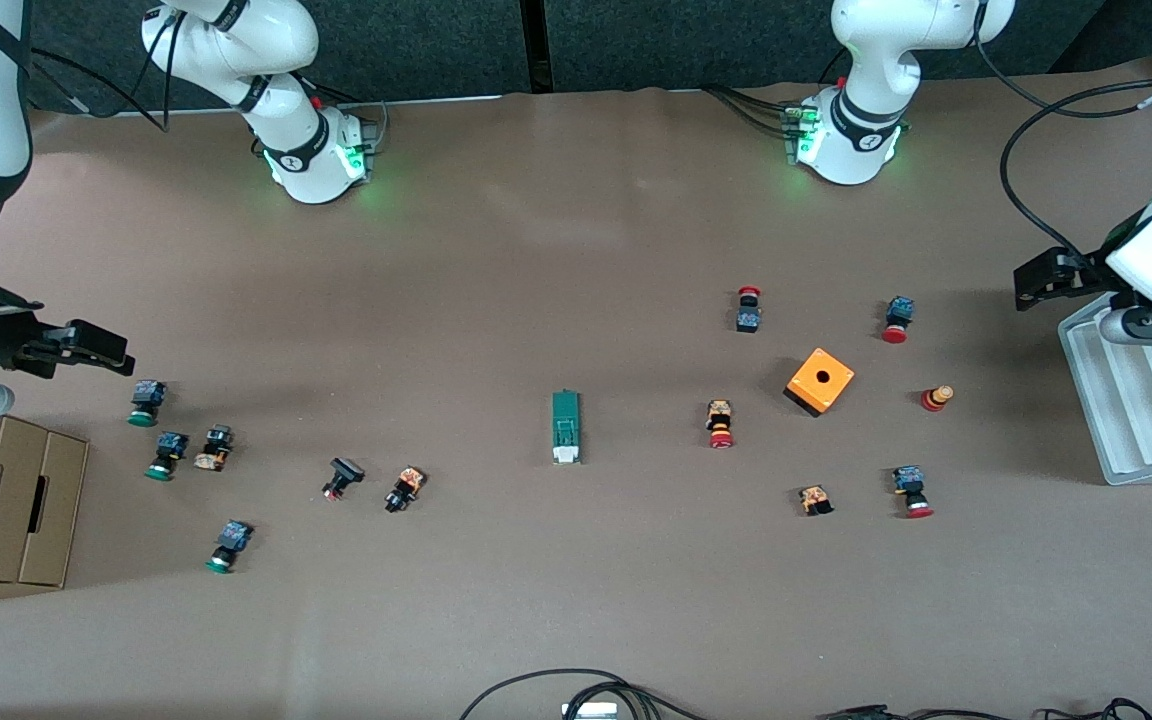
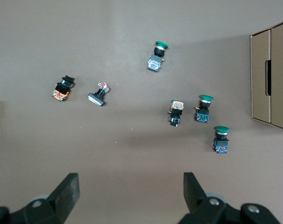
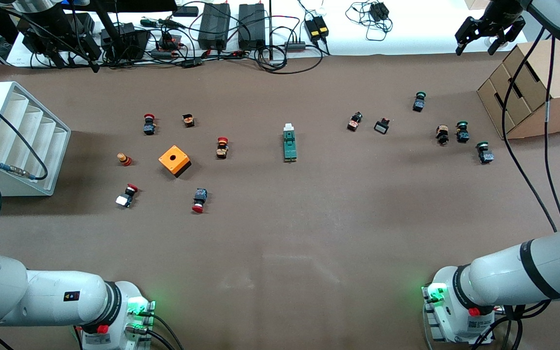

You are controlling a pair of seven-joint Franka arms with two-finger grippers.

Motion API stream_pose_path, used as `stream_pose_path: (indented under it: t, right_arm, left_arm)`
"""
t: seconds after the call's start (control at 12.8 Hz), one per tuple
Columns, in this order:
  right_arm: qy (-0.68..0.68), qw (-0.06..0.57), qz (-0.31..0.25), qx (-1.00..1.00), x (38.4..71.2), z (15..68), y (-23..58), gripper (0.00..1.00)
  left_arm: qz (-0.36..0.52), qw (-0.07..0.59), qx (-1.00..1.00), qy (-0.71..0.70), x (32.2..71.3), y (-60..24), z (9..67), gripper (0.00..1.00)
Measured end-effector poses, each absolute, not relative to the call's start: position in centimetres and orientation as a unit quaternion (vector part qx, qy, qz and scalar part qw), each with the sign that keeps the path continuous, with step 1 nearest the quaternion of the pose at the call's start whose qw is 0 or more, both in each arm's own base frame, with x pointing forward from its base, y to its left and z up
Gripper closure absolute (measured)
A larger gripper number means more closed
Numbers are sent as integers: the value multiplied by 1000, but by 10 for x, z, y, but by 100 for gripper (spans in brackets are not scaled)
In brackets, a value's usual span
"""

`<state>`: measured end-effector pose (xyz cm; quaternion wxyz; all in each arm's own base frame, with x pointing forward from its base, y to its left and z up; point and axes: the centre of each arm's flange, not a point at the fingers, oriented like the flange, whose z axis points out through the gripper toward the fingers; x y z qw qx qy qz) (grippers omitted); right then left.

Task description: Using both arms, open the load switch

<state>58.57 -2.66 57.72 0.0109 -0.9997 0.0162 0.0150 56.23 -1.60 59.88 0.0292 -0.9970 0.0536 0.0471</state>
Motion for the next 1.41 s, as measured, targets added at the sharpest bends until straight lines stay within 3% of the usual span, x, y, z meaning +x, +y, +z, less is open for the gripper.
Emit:
stream_pose_path:
  t: [1.41]
  right_arm:
    - [-2, 26, 30, -999, 594, 560, 0, 0]
  left_arm:
    - [47, 30, -997, 50, 562, -24, 599, 0]
